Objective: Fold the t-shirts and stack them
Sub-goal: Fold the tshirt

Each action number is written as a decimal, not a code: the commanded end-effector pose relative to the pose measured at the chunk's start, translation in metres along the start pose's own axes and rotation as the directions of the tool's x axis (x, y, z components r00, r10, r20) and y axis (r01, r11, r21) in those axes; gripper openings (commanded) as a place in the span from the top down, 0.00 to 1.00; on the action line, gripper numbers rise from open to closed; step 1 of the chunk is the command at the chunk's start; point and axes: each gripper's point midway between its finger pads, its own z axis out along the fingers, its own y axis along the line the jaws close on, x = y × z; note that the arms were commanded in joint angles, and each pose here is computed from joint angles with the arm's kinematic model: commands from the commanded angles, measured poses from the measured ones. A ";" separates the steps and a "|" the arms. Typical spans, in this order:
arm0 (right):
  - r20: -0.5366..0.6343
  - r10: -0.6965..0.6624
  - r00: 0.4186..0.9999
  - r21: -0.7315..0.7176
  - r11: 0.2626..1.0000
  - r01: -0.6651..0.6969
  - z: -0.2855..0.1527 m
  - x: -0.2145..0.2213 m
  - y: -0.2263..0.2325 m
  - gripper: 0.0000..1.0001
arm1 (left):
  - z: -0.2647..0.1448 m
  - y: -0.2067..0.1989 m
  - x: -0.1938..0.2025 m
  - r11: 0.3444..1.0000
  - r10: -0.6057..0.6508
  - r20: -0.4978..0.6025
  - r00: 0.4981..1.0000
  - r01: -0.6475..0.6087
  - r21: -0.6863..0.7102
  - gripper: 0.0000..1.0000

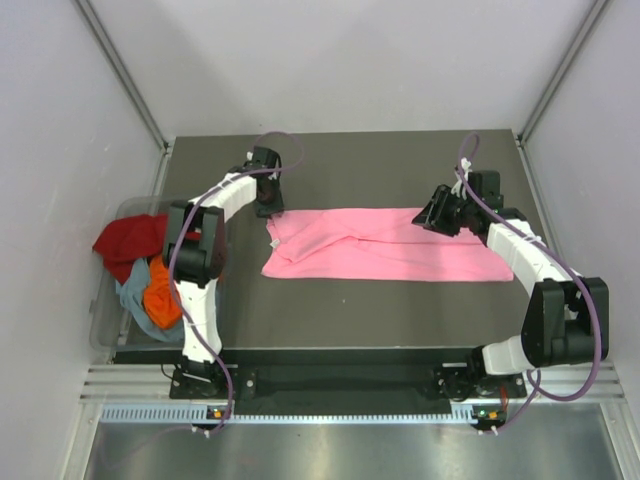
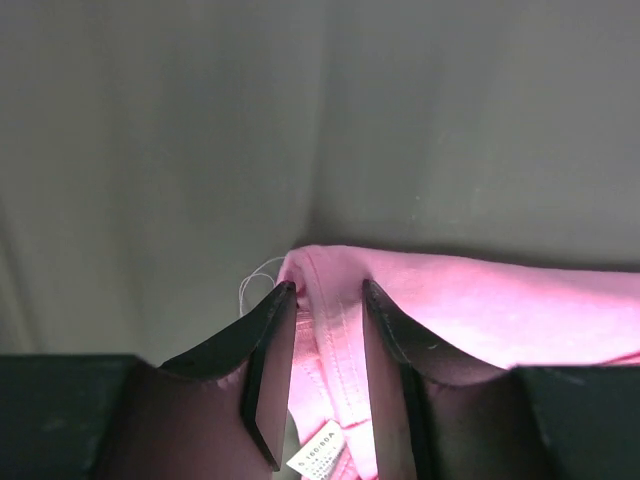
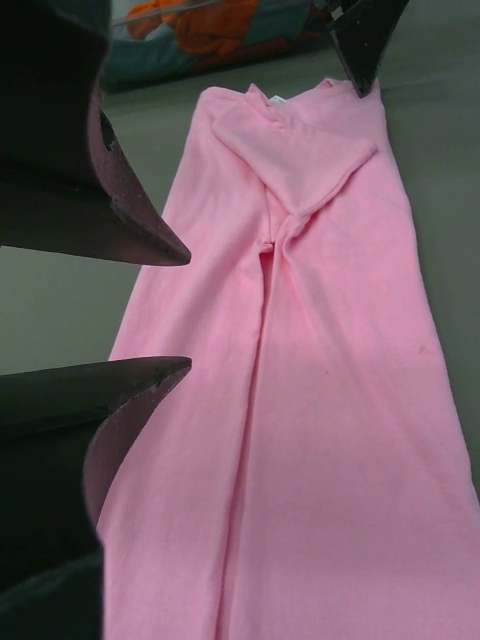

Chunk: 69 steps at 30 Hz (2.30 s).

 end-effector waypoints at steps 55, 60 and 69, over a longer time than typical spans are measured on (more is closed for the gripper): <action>0.191 0.014 0.982 -0.016 1.000 -0.011 0.032 -0.073 0.009 0.58 | 0.004 -0.072 -0.213 0.970 -0.154 0.541 0.827 0.021 0.244 0.66; 0.172 0.018 0.985 -0.010 1.000 -0.016 0.021 -0.056 0.007 0.57 | -0.051 -0.056 -0.189 0.985 -0.040 0.484 0.874 -0.048 0.169 0.58; 0.180 0.008 0.984 -0.058 0.998 0.002 -0.011 -0.043 0.025 0.57 | -0.032 -0.032 -0.101 0.988 -0.019 0.304 0.953 -0.028 0.149 1.00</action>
